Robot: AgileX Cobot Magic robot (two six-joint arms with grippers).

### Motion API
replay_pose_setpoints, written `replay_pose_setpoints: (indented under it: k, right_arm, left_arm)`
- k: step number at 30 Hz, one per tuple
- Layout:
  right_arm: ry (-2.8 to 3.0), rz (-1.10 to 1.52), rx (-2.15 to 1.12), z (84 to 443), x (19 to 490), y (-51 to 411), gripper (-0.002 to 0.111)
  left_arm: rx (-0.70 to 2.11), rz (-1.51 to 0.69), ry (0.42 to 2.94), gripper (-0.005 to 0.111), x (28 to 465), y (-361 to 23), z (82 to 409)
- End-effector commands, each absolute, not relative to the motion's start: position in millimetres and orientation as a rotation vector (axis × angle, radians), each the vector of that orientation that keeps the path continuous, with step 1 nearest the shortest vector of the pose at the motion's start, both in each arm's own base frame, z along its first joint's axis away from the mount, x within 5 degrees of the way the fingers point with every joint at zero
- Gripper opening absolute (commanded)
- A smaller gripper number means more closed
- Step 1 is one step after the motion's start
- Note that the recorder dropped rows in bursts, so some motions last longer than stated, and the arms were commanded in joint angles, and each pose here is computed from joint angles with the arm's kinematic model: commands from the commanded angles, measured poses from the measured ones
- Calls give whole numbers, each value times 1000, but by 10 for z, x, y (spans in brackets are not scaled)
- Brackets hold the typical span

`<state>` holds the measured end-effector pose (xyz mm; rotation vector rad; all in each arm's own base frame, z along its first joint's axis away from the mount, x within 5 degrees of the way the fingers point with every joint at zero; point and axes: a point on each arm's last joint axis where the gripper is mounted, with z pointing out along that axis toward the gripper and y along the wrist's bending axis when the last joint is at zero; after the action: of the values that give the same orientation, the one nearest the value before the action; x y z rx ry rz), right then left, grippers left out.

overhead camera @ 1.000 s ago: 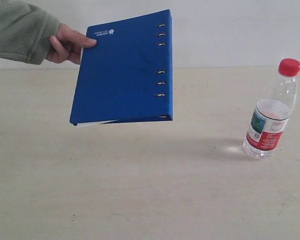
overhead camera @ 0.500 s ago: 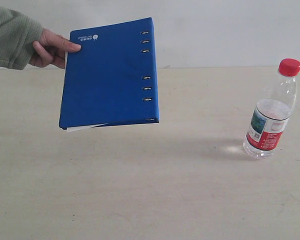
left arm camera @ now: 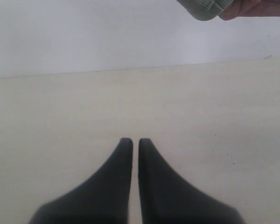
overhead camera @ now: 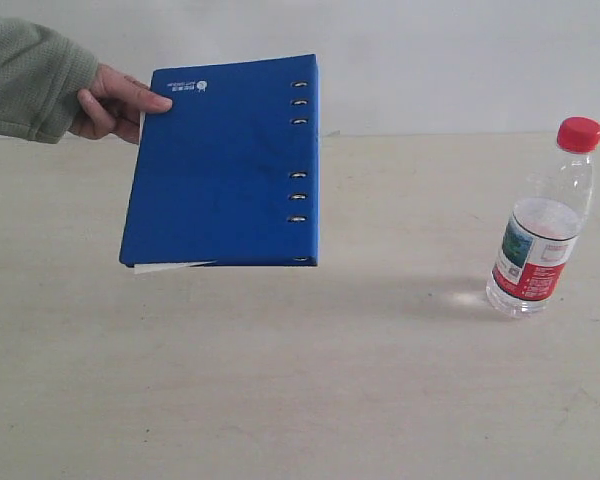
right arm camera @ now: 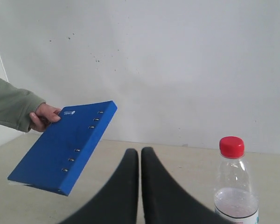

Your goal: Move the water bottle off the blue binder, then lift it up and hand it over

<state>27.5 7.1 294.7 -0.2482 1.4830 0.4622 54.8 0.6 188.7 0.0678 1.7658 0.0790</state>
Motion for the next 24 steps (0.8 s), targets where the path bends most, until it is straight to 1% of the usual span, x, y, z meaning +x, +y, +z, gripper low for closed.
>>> replay_pose_setpoints:
  k: [1, 15, 18, 21, 23, 24]
  right_arm:
    - [1468, 461, -247, 2949, 269, 68, 0]
    - [1470, 460, -247, 2942, 272, 70, 0]
    - [1439, 337, -320, 2945, 279, 58, 0]
    - [1346, 232, -323, 2992, 277, 63, 0]
    - [1258, 166, -287, 3020, 280, 73, 0]
    - [1196, 147, -214, 3017, 291, 78, 0]
  left_arm:
    - [72, 87, 1760, 4, 548, 8, 1881]
    - [72, 87, 1760, 4, 548, 8, 1881]
    - [72, 87, 1760, 4, 548, 8, 1881]
    - [72, 87, 1760, 4, 548, 8, 1881]
    - [72, 87, 1760, 4, 548, 8, 1881]
    - [72, 87, 1760, 4, 548, 8, 1881]
